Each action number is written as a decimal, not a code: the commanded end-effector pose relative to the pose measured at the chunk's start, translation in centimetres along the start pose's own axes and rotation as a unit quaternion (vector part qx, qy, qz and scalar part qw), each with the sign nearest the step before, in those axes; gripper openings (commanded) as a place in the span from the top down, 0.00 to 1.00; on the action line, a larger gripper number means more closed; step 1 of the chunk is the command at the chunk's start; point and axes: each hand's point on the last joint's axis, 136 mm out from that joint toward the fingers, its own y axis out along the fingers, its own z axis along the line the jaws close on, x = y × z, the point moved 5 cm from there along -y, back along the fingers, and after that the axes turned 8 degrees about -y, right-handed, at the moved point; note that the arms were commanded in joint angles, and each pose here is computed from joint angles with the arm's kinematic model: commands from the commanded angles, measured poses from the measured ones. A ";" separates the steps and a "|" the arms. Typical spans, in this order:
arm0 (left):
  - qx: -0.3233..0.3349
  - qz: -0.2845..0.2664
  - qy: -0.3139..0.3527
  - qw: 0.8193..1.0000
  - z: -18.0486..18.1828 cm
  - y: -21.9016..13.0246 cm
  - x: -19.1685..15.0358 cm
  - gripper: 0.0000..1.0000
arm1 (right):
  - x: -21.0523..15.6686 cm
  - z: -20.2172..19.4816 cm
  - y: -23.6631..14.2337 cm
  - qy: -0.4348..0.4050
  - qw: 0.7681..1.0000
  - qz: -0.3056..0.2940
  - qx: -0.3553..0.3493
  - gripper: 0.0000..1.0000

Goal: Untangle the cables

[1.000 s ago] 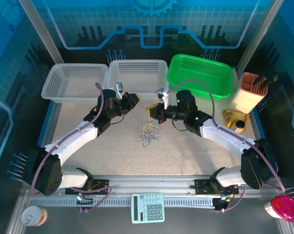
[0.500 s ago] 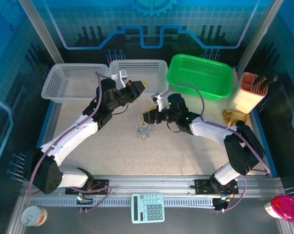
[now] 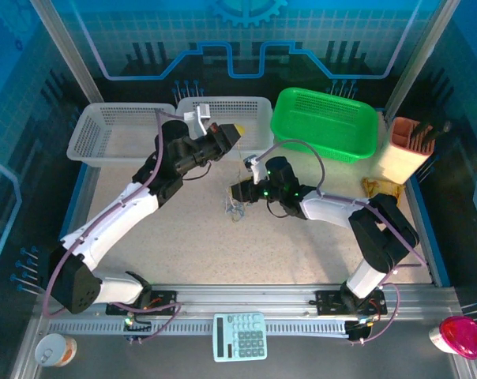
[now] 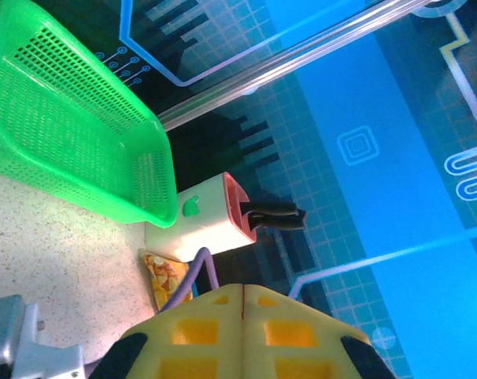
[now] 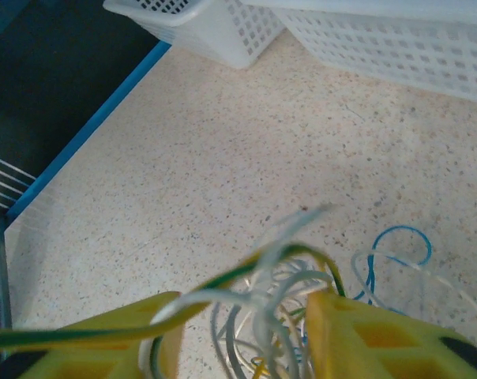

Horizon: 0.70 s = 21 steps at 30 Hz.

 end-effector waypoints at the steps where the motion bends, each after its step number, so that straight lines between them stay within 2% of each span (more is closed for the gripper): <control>1: -0.044 0.000 0.018 0.999 -4.3 -1.4 0.4 1.00 | -2.3 -0.8 0.4 0.007 1.000 0.023 -0.019 0.60; 7: -0.064 -0.008 0.042 0.997 -7.3 -2.5 1.0 1.00 | -4.0 -1.2 0.1 0.017 0.999 0.035 -0.028 0.60; 12: -0.073 -0.018 0.060 0.995 -9.1 -3.4 1.5 1.00 | -5.3 -1.4 -0.3 0.023 0.998 0.044 -0.034 0.48; 16: -0.076 -0.021 0.064 0.995 -9.6 -3.9 1.5 1.00 | -5.9 -1.3 -1.0 0.024 0.998 0.046 -0.039 0.47; 21: -0.063 -0.020 0.062 0.996 -8.6 -3.8 1.2 1.00 | -5.3 -0.5 -2.4 0.018 0.999 0.037 -0.034 0.45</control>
